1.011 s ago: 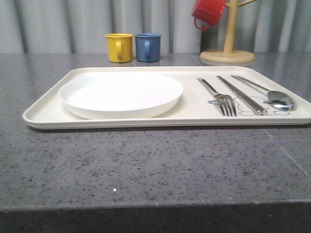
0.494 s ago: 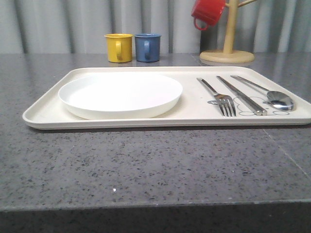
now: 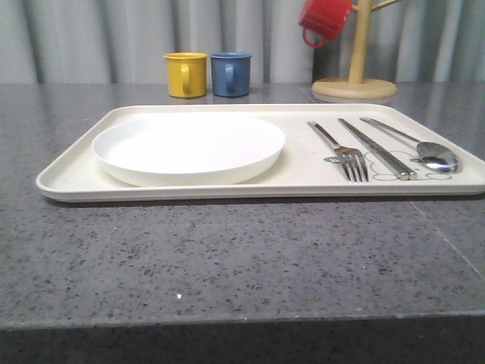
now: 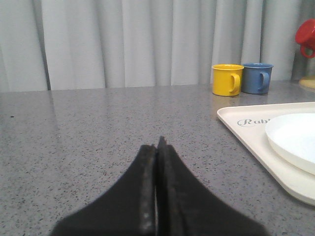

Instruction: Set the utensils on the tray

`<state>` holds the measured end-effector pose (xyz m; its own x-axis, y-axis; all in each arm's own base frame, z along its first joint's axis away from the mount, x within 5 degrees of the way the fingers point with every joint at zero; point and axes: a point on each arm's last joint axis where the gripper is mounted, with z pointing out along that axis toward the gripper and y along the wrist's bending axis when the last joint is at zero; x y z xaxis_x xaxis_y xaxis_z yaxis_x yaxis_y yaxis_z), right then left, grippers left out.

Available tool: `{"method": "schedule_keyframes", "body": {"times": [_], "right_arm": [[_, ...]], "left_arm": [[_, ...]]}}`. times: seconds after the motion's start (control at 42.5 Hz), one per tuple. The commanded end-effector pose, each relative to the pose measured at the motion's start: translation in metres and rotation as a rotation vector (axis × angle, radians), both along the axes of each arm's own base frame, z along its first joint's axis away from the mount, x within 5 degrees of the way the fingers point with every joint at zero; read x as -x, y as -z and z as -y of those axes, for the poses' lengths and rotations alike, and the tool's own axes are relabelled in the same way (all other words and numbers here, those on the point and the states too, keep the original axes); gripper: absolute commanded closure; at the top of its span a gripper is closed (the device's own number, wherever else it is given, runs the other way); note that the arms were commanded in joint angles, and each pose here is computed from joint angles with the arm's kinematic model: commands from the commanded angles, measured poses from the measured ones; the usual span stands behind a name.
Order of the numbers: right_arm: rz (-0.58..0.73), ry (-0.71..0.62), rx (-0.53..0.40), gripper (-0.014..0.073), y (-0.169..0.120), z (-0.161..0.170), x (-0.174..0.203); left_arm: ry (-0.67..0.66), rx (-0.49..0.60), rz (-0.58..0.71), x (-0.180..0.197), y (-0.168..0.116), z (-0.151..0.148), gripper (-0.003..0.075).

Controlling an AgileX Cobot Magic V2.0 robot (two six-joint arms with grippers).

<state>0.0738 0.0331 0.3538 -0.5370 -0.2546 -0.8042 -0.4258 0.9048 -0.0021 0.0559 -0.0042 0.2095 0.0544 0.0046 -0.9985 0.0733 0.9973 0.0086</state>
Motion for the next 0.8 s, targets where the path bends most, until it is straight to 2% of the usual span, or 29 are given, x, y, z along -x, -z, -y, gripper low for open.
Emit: {"method": "schedule_keyframes", "body": {"times": [0.0,0.259,0.376,0.494,0.611,0.776], "right_arm": [[0.069,0.005,-0.033,0.0662,-0.011,-0.001,-0.002],[0.074,0.005,-0.034,0.0662,-0.012,-0.001,-0.002],[0.184,0.046,-0.041,0.0662,-0.003,0.006,0.008],[0.377,0.154,-0.087,0.0662,0.018,0.015,0.015],[0.556,0.251,-0.124,0.0662,0.052,0.022,0.024],[0.650,0.353,-0.155,0.0662,0.103,0.028,0.027]], "left_arm": [[-0.010,0.021,0.097,0.002,-0.005,-0.001,0.0741],[-0.010,0.021,0.097,0.002,-0.005,-0.001,0.0741],[-0.010,0.021,0.096,0.002,-0.005,-0.001,0.0741],[-0.010,0.021,0.096,0.002,-0.005,-0.001,0.0741],[-0.010,0.021,0.096,0.002,-0.005,-0.001,0.0741],[-0.010,0.021,0.096,0.002,-0.005,-0.001,0.0741]]}}
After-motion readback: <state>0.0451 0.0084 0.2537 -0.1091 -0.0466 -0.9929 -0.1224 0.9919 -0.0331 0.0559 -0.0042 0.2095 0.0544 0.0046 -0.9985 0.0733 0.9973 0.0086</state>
